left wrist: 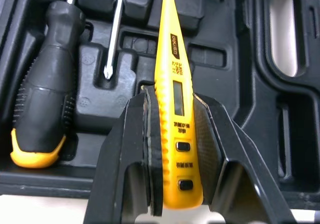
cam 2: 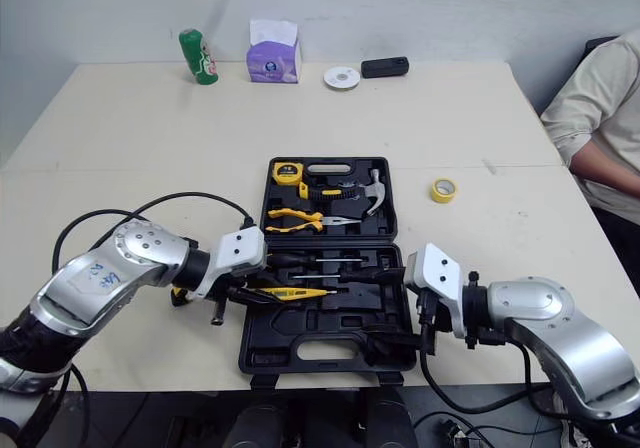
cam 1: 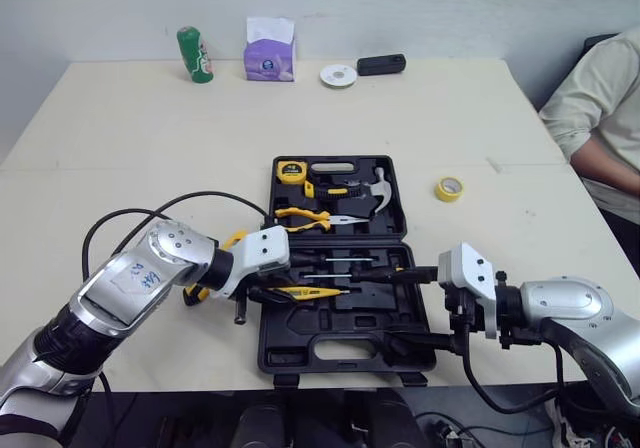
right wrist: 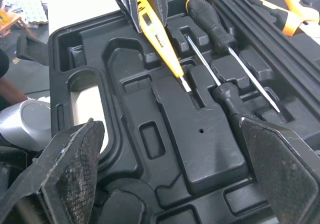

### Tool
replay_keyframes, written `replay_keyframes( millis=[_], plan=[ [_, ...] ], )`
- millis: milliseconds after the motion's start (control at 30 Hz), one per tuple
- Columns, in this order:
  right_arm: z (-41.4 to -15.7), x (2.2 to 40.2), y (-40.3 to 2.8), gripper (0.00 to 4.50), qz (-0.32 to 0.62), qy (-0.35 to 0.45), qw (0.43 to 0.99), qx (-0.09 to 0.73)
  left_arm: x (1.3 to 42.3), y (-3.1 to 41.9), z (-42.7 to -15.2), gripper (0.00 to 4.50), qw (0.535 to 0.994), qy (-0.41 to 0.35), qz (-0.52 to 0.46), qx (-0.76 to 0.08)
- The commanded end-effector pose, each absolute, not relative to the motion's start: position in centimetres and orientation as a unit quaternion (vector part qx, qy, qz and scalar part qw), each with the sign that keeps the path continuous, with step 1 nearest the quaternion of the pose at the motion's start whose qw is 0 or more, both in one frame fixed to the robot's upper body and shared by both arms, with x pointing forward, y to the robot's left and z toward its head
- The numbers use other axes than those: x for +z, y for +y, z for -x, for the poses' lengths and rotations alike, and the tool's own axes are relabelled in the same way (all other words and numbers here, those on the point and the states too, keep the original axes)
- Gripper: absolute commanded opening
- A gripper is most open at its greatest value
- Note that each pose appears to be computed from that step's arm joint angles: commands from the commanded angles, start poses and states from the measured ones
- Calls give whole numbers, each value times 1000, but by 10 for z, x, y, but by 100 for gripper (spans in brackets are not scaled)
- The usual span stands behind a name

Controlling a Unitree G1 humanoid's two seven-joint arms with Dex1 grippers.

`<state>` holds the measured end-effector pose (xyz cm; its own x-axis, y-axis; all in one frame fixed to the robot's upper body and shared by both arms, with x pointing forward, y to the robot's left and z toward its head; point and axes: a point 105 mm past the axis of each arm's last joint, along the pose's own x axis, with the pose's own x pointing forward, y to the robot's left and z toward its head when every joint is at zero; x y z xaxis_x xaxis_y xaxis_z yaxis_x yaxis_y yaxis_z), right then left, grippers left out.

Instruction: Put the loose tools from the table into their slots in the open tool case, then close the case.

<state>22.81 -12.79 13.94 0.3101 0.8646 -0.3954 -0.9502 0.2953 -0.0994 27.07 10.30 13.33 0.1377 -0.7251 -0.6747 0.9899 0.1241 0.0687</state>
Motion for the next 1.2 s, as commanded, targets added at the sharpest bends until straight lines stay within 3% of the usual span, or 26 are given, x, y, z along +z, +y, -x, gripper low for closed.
replay_keyframes(
  millis=[33, 867, 900, 1033, 1133, 1200],
  plan=[
    [-225, 144, -125, 450, 167, 118, 796, 570, 138, 99, -279, 56, 703, 238, -282, -608],
    [-234, 143, -126, 450, 165, 118, 806, 555, 131, 85, -274, 56, 678, 243, -271, -638],
    [-234, 143, -127, 450, 166, 118, 806, 555, 131, 85, -273, 156, 678, 245, -266, -640],
    [-234, 143, -127, 450, 167, 120, 806, 556, 145, 87, -264, 304, 663, 235, -255, -663],
    [-233, 144, -126, 450, 167, 119, 804, 558, 156, 93, -270, 435, 678, 223, -259, -651],
    [-232, 144, -127, 450, 167, 120, 804, 558, 164, 98, -269, 444, 676, 191, -266, -660]
  ],
)
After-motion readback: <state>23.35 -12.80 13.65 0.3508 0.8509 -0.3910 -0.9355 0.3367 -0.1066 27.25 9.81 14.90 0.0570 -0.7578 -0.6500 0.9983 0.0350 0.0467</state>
